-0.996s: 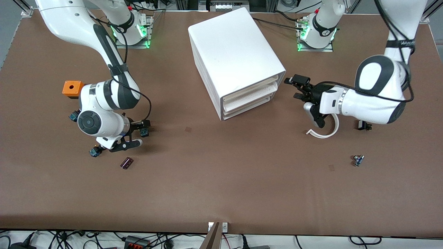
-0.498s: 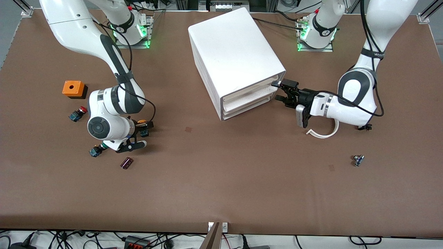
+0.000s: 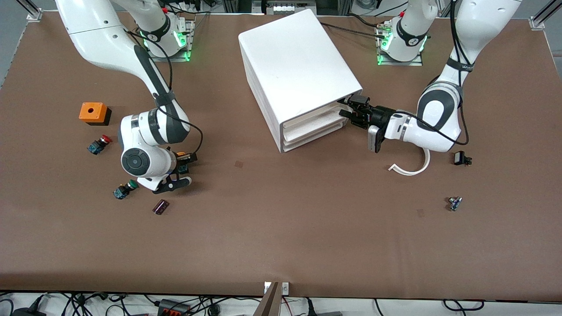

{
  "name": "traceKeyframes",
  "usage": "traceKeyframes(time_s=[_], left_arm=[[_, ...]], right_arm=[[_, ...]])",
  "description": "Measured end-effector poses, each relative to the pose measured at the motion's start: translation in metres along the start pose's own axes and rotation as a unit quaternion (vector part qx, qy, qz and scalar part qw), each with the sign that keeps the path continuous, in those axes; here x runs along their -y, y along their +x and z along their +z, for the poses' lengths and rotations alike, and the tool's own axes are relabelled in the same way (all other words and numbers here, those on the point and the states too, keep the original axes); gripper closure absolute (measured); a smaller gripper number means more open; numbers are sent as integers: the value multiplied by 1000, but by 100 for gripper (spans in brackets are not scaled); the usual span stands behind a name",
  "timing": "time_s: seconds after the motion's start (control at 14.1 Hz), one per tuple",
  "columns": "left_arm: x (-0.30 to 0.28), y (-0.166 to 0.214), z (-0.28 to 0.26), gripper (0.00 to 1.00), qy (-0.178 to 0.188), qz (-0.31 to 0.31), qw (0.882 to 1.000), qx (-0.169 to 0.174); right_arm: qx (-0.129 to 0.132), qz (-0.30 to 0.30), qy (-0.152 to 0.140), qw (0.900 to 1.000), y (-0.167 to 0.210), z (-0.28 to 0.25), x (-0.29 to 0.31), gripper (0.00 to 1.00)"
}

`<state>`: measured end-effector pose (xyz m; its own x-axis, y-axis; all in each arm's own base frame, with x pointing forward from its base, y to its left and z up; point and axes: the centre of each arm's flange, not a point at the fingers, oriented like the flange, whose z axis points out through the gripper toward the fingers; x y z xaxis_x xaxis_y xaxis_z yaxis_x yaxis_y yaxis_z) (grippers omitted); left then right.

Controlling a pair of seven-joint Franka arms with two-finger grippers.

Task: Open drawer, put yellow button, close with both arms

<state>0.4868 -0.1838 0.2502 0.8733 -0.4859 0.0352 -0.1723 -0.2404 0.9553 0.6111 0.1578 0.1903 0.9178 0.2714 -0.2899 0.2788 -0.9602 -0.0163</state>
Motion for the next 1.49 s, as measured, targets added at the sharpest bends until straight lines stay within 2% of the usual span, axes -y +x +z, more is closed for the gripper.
traceKeyframes(time_s=[0.07, 0.21, 0.28, 0.36, 0.5, 0.57, 0.71, 0.78, 0.85, 0.92, 1.14, 1.35, 1.49], left_arm=[[0, 0, 2, 53, -1, 2, 1000, 2], [-3, 1, 3, 74, -2, 5, 1000, 2], [-6, 3, 1, 82, -1, 10, 1000, 0], [-9, 6, -2, 85, 3, 17, 1000, -3], [-9, 14, -11, 85, 11, 23, 1000, -14], [-6, 19, -17, 85, 13, 26, 999, -19], [0, 31, -30, 85, 22, 38, 999, -22], [1, 40, -39, 85, 30, 47, 998, -19], [0, 50, -48, 85, 41, 57, 997, -15], [-1, 59, -58, 86, 53, 62, 997, -13], [-6, 80, -85, 86, 85, 79, 993, -5], [-9, 93, -100, 85, 105, 88, 991, -1], [-4, 97, -115, 75, 130, 91, 987, -3]], right_arm=[[2, 0, 0, 1000, 0, 2, 0, 4], [5, 0, 0, 1000, 1, 7, 0, 7], [6, 0, 0, 1000, 1, 9, 0, 12], [8, 0, 0, 1000, 1, 11, 0, 13], [9, 0, 0, 1000, 1, 12, 0, 30], [9, 0, 0, 1000, 1, 12, 0, 30], [9, 1, 0, 1000, 1, 12, 0, 46], [9, 1, 0, 1000, 1, 13, 0, 46], [9, 1, 0, 1000, 1, 13, 0, 56], [9, 1, 0, 1000, 1, 12, 0, 59], [-2, 0, -1, 1000, 4, 1, 0, 59], [-37, -3, -2, 999, 7, -51, 4, 59], [-66, -9, -3, 998, 8, -106, 12, 59]])
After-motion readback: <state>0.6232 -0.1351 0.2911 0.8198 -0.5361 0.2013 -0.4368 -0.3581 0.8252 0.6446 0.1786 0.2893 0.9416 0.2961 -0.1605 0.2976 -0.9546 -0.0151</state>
